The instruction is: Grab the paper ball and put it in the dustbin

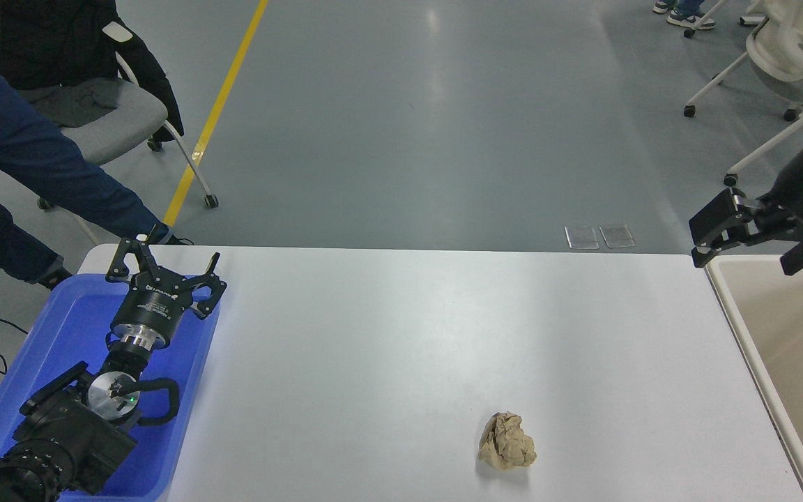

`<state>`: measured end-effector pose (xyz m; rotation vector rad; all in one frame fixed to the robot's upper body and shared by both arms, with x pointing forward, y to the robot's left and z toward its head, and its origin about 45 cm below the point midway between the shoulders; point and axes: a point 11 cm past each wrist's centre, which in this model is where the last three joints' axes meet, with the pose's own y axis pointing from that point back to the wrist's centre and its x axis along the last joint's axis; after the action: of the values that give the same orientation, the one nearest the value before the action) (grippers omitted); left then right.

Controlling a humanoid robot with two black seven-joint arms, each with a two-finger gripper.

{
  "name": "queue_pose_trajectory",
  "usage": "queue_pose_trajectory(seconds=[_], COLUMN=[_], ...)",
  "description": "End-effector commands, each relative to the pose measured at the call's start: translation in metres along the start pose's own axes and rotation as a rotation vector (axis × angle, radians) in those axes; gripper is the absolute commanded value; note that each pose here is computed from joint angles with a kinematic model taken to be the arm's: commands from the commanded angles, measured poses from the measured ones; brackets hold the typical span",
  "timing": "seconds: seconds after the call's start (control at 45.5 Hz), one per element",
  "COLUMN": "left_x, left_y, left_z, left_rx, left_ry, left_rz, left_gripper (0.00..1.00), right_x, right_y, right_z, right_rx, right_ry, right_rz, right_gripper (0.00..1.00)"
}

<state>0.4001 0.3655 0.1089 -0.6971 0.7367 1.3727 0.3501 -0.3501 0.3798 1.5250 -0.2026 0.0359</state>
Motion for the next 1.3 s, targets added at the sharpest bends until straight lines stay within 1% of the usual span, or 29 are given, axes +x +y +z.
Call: queue_pose_trajectory(seconds=[0.0, 0.352, 0.44, 0.505, 0.593, 0.703, 0.747, 0.835, 0.923, 1.099, 1.187, 1.275], left_x=[-0.001, -0.001, -0.001, -0.001, -0.002, -0.001, -0.001, -0.001, -0.001, -0.001, -0.001, -0.001], left_y=[-0.001, -0.001, -0.001, -0.001, -0.001, -0.001, -0.001, -0.001, -0.001, -0.001, -0.001, -0.001], left_z=[0.000, 0.000, -0.001, 0.000, -0.001, -0.001, -0.001, -0.001, -0.001, -0.001, -0.001, 0.000], left_rx=[0.001, 0.002, 0.003, 0.004, 0.005, 0.004, 0.004, 0.004, 0.004, 0.004, 0.004, 0.003], left_ry=[-0.001, -0.002, 0.000, -0.001, 0.001, 0.000, 0.000, 0.000, 0.000, 0.000, 0.000, 0.000], left_rz=[-0.001, -0.002, -0.002, -0.003, -0.005, -0.005, -0.005, -0.005, -0.005, -0.005, -0.005, -0.005], left_gripper=[1.00, 1.00, 1.00, 1.00, 1.00, 1.00, 1.00, 1.00, 1.00, 1.00, 1.00, 1.00], right_x=[-0.001, 0.000, -0.004, -0.011, -0.025, -0.045, -0.046, -0.037, -0.038, -0.069, -0.086, -0.097], right_y=[-0.004, -0.007, -0.020, -0.042, -0.075, -0.108, -0.123, -0.146, -0.167, -0.211, -0.224, -0.233], right_z=[-0.003, -0.013, -0.025, -0.056, -0.081, -0.106, -0.111, -0.115, -0.123, -0.136, -0.153, -0.154], right_rx=[0.015, 0.009, 0.020, 0.104, 0.163, 0.176, 0.190, 0.223, 0.243, 0.263, 0.311, 0.319], right_ry=[-0.005, 0.023, 0.051, 0.100, 0.140, 0.199, 0.204, 0.197, 0.207, 0.224, 0.230, 0.229], right_rz=[-0.008, -0.016, -0.052, -0.104, -0.187, -0.272, -0.233, -0.087, 0.011, -0.040, -0.084, -0.113], right_gripper=[1.00, 1.00, 1.00, 1.00, 1.00, 1.00, 1.00, 1.00, 1.00, 1.00, 1.00, 1.00])
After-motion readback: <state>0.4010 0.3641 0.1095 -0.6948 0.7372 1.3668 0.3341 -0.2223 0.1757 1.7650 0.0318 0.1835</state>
